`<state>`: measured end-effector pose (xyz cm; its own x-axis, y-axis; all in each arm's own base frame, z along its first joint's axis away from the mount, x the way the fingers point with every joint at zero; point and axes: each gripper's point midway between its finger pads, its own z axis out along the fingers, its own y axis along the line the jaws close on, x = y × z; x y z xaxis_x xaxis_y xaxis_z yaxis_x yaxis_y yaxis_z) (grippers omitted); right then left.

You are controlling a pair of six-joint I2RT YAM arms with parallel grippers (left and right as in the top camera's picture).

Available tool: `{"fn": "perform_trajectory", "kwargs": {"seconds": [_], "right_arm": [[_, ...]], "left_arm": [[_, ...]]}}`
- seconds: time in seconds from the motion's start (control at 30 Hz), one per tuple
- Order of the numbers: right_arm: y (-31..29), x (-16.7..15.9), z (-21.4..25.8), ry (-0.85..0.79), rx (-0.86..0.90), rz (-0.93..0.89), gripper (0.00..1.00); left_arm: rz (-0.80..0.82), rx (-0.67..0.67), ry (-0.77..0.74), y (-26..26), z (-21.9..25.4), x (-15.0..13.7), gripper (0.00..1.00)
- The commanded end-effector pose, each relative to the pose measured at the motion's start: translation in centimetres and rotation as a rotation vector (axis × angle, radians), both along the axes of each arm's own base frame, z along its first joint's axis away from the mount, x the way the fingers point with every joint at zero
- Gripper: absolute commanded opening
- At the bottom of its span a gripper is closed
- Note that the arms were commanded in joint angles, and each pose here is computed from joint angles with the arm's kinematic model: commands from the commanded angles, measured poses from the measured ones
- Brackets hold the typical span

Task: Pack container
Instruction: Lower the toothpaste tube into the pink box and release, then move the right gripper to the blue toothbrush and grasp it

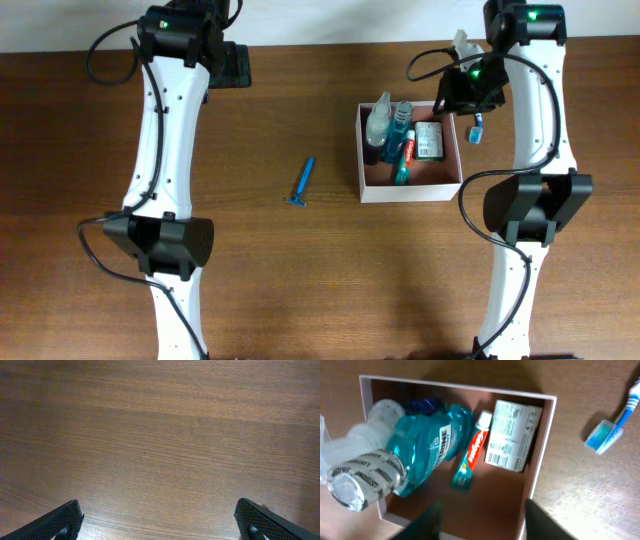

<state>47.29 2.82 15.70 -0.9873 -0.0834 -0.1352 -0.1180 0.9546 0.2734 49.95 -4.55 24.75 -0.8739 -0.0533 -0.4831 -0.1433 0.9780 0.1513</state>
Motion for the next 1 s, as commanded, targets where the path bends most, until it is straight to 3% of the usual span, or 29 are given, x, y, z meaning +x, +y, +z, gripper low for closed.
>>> {"fn": "perform_trajectory", "kwargs": {"seconds": [0.0, 0.07, 0.57, 0.77, 0.97], "right_arm": [[-0.3, 0.7, 1.3, -0.059, 0.005, -0.001, 0.75], [-1.0, 1.1, 1.4, -0.076, 0.003, -0.016, 0.99], [-11.5, 3.2, 1.4, -0.180, -0.041, -0.214, 0.99], [-17.1, 3.2, -2.8, -0.098, -0.318, -0.347, 0.99], [-16.3, 1.5, -7.1, 0.034, -0.232, -0.337, 0.99]], "left_arm": [[0.001, 0.011, -0.009, 0.2, 0.3, 0.0, 0.99], [0.001, 0.011, -0.009, 0.2, 0.3, 0.0, 0.99], [0.001, 0.011, -0.009, 0.2, 0.3, 0.0, 0.99], [0.001, 0.011, -0.009, 0.2, 0.3, 0.0, 0.99], [0.003, 0.005, -0.054, 0.1, 0.8, 0.9, 0.99]]}}
